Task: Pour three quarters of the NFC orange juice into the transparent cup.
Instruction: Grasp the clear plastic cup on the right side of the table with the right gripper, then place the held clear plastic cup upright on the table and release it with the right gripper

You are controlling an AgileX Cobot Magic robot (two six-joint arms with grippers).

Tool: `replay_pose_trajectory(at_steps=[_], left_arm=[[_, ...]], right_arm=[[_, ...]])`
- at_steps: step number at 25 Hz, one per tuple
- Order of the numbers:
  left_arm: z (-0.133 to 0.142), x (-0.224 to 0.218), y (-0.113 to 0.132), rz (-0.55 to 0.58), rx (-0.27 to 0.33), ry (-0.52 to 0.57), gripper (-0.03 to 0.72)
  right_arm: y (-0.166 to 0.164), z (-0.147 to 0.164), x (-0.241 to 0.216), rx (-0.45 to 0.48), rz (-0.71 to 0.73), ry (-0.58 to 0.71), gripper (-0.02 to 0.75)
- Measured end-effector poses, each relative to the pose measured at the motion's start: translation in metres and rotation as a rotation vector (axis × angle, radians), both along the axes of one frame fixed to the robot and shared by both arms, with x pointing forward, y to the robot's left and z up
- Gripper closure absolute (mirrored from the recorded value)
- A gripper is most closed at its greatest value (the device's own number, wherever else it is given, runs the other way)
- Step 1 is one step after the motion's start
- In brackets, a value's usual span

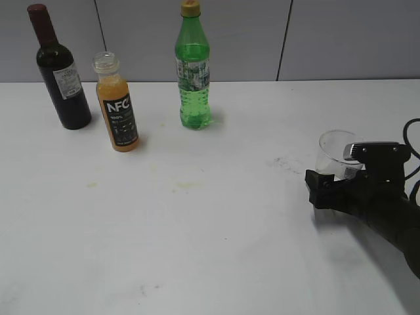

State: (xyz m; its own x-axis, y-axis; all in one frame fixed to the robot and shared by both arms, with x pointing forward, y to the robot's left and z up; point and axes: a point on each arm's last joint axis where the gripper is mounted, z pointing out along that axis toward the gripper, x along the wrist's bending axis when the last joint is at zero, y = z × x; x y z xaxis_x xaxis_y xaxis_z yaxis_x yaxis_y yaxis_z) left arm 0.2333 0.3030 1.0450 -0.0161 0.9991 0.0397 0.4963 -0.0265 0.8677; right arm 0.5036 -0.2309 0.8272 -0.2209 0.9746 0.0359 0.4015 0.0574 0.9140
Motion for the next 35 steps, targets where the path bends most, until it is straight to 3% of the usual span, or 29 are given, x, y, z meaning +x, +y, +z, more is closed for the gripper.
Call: replay_pose_trajectory(at_steps=[6, 12, 17, 27, 35], left_arm=[[0.0, 0.0, 0.0, 0.0, 0.0, 0.0, 0.104], [0.0, 0.0, 0.0, 0.0, 0.0, 0.0, 0.104], [0.0, 0.0, 0.0, 0.0, 0.0, 0.0, 0.104], [0.0, 0.0, 0.0, -0.001, -0.001, 0.0, 0.104], [0.0, 0.0, 0.0, -0.001, -0.001, 0.0, 0.104]], right_arm=[[0.0, 0.0, 0.0, 0.0, 0.0, 0.0, 0.188], [0.003, 0.001, -0.001, -0.019, 0.044, -0.006, 0.197], [0.017, 0.014, -0.004, -0.016, 0.221, -0.054, 0.198], [0.057, 0.031, -0.009, -0.018, 0.751, -0.184, 0.2], [0.103, 0.048, 0.005, -0.023, 0.933, -0.32, 0.201]])
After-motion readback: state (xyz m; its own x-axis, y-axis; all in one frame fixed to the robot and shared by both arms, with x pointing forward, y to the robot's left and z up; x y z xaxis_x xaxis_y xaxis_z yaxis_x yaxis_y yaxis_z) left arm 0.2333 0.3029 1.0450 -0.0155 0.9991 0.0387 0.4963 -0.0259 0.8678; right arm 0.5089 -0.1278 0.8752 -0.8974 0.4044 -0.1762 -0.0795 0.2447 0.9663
